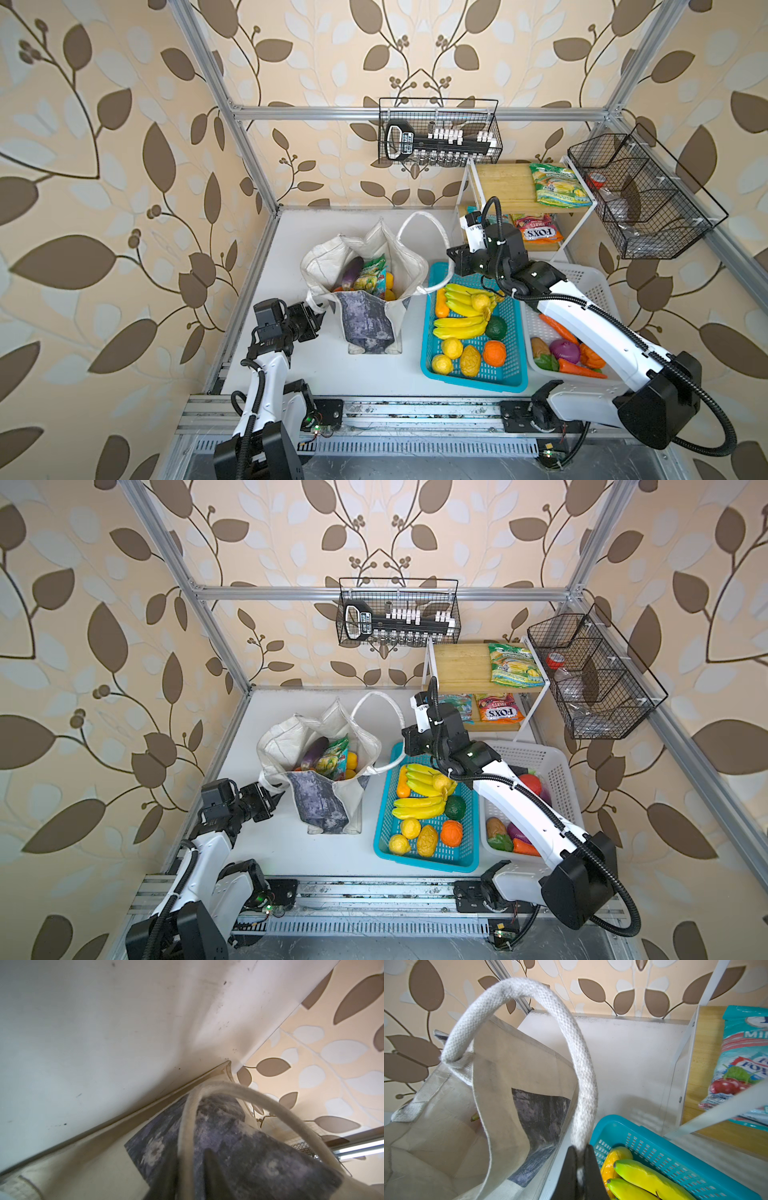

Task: Place the food into the grocery bag and tie it
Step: 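Lift the handle with the right gripper while the left gripper grasps the other handle, then bring both handles together above the tote with both grippers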

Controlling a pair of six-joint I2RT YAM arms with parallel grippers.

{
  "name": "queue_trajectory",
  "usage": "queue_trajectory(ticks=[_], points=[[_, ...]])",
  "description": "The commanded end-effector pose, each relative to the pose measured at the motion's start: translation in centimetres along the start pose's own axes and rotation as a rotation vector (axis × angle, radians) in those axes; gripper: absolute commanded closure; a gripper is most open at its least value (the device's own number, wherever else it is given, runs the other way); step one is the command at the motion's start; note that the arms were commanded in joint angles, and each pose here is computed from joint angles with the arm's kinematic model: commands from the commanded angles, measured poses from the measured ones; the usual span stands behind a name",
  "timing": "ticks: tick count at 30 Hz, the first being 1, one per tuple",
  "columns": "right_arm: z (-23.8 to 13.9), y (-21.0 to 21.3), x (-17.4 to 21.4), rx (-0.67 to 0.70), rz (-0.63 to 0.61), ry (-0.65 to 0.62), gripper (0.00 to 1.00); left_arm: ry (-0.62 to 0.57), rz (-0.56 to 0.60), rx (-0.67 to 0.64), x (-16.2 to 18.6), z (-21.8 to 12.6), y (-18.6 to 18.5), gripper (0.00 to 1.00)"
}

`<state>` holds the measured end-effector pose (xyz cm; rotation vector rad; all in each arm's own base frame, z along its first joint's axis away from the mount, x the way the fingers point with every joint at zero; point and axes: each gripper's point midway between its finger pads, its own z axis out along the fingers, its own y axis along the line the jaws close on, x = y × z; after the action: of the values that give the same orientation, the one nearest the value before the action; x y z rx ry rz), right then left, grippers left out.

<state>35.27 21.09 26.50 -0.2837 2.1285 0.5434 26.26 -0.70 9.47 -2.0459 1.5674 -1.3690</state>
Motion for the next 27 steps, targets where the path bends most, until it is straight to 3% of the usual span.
queue_trajectory(ticks=[1,5,9,13,20,24,27], points=[[0.3,0.4,0.2,-0.022,-0.004,0.006,1.0,-0.032,0.106,0.051,0.2,-0.6,-2.6,1.0],[-0.2,0.2,-0.4,-0.02,-0.009,-0.002,1.0,-0.244,0.374,-0.015,-0.1,-5.0,-5.8,1.0],[-0.4,0.5,-1.1,-0.034,-0.008,-0.017,1.0,-0.357,0.607,-0.007,1.2,-8.5,-10.0,1.0],[-0.7,1.4,-2.0,-0.074,0.005,-0.047,1.0,-0.329,0.783,0.064,4.0,-10.1,-13.7,1.0],[-1.3,3.4,-3.9,-0.147,0.013,-0.1,1.0,-0.194,1.026,0.331,10.7,-12.5,-19.3,1.0],[-2.1,5.0,-5.3,-0.186,0.004,-0.136,1.0,-0.07,1.166,0.369,14.6,-12.1,-20.5,1.0],[-2.7,7.0,-6.3,-0.225,-0.016,-0.158,1.0,0.012,1.282,0.322,17.7,-10.5,-19.6,1.0]])
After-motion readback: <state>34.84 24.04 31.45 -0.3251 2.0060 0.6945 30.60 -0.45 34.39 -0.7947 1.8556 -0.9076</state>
